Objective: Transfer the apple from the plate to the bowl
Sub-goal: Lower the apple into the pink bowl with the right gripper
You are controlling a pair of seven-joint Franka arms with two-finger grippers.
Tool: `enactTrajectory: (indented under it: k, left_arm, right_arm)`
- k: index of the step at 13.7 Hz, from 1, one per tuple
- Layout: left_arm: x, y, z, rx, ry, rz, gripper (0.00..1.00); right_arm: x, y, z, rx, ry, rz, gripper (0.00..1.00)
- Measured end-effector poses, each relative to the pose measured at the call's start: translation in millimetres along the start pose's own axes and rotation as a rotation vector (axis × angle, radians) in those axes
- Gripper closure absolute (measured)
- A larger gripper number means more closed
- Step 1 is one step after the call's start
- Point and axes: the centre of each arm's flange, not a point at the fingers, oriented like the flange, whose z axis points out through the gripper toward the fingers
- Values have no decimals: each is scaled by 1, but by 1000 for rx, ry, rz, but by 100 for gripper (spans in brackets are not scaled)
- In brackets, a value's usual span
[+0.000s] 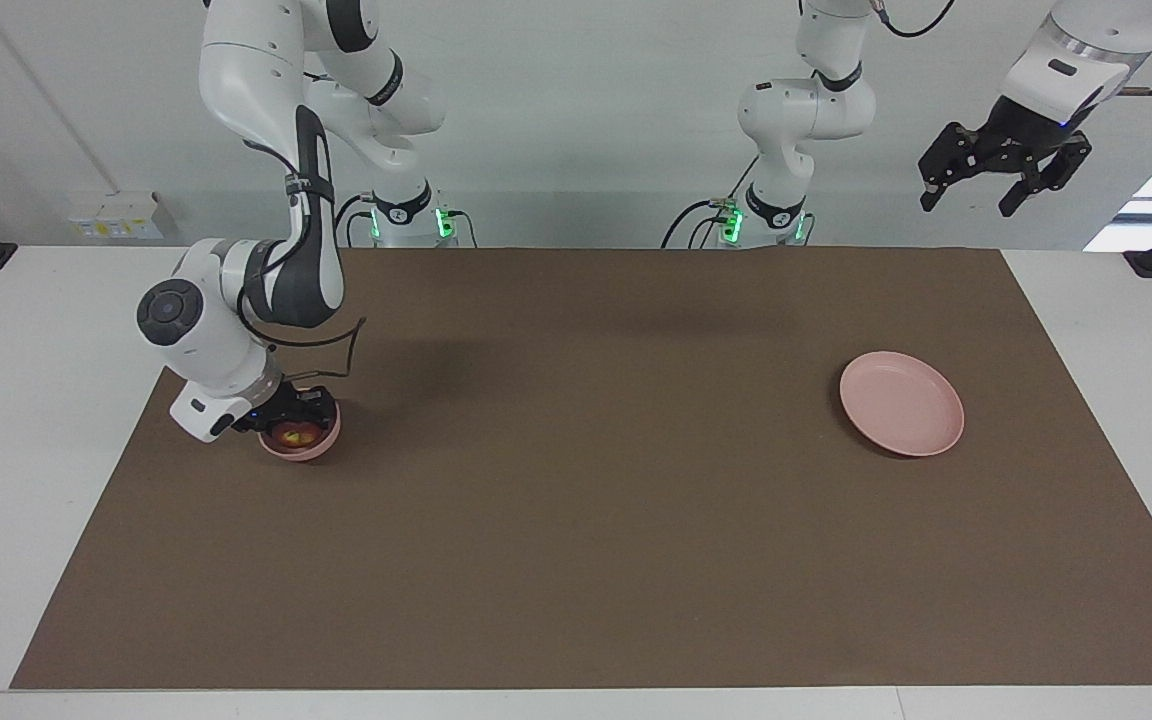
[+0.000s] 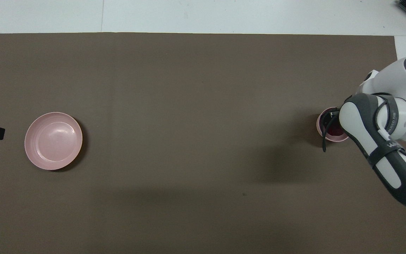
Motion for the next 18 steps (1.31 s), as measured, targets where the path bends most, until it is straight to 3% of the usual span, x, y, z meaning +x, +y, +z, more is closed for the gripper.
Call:
enactTrajectory:
  k: [4,6,14,18]
  left_arm:
    - [1,-3,-1,2,15,-5,0]
    - [2,-3,-1,2,17,-5,0]
    - [1,-4,-2,20,18,-8,0]
    - [0,-4,-2,20,19,-8,0]
  right_arm:
    - [0,0,0,0,0,0,16]
    - [0,0,0,0,0,1,2]
    - [2,0,-6,-3,12,2,0]
    - [-1,-10,-51,-14,77,71,0]
